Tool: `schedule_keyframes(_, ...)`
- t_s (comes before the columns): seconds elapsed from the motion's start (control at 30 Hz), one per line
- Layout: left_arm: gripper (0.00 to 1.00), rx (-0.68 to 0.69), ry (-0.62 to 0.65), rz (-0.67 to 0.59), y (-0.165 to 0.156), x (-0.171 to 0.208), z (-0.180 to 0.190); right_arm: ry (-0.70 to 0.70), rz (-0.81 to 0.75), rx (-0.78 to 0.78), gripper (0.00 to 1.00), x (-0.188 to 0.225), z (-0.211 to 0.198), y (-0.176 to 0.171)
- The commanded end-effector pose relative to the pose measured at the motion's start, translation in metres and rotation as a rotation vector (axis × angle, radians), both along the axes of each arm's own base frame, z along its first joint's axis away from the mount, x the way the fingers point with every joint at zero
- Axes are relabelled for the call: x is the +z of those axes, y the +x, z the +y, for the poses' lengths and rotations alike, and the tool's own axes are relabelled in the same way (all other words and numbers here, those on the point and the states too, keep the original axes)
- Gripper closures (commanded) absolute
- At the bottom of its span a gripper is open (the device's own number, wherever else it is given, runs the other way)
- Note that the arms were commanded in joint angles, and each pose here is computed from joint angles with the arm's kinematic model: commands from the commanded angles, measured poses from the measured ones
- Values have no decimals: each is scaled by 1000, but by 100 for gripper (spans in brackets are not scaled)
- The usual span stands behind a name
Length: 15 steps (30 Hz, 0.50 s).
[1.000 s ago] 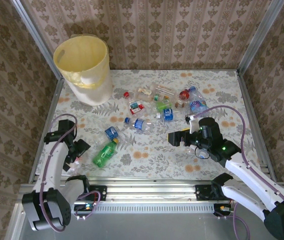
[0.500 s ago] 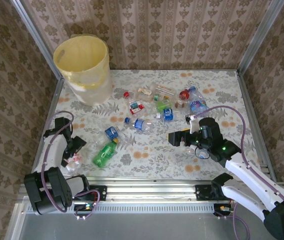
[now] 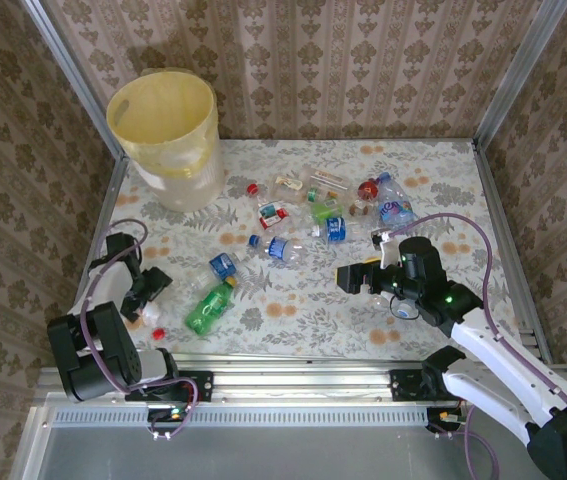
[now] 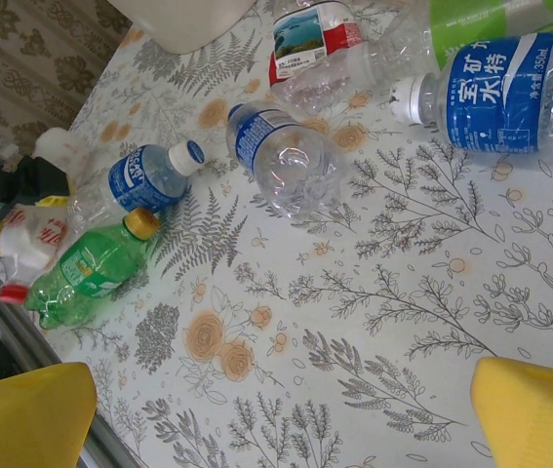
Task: Throw the plastic bottles in the bin
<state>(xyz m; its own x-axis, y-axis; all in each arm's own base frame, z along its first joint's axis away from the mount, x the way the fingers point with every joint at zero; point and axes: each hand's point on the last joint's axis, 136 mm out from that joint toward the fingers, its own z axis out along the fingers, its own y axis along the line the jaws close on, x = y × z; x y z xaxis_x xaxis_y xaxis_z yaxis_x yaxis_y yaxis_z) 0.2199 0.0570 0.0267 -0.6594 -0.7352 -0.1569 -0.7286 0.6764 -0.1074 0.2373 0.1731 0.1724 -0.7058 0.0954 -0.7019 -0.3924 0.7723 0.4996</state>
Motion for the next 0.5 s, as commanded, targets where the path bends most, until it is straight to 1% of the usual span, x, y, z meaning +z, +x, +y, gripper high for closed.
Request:
schedule_keyframes(0.0, 16, -55, -49, -50, 7, -1, -10, 23, 6, 1, 0, 2, 1, -1)
schedule_keyframes(0.2, 30, -87, -43, -84, 7, 6, -12, 25, 14, -6, 0, 0, 1, -1)
schedule_keyframes(0.3, 36, -98, -59, -108, 8, 9, -16, 24, 17, -11, 0, -1, 0, 0)
schedule_keyframes(0.37, 40, -101, -61, -120, 9, 12, -18, 24, 18, -13, 0, -1, 0, 0)
schedule_keyframes(0.47, 42, -103, -58, -134, 9, 16, -19, 23, 18, -15, 0, 0, -1, 0)
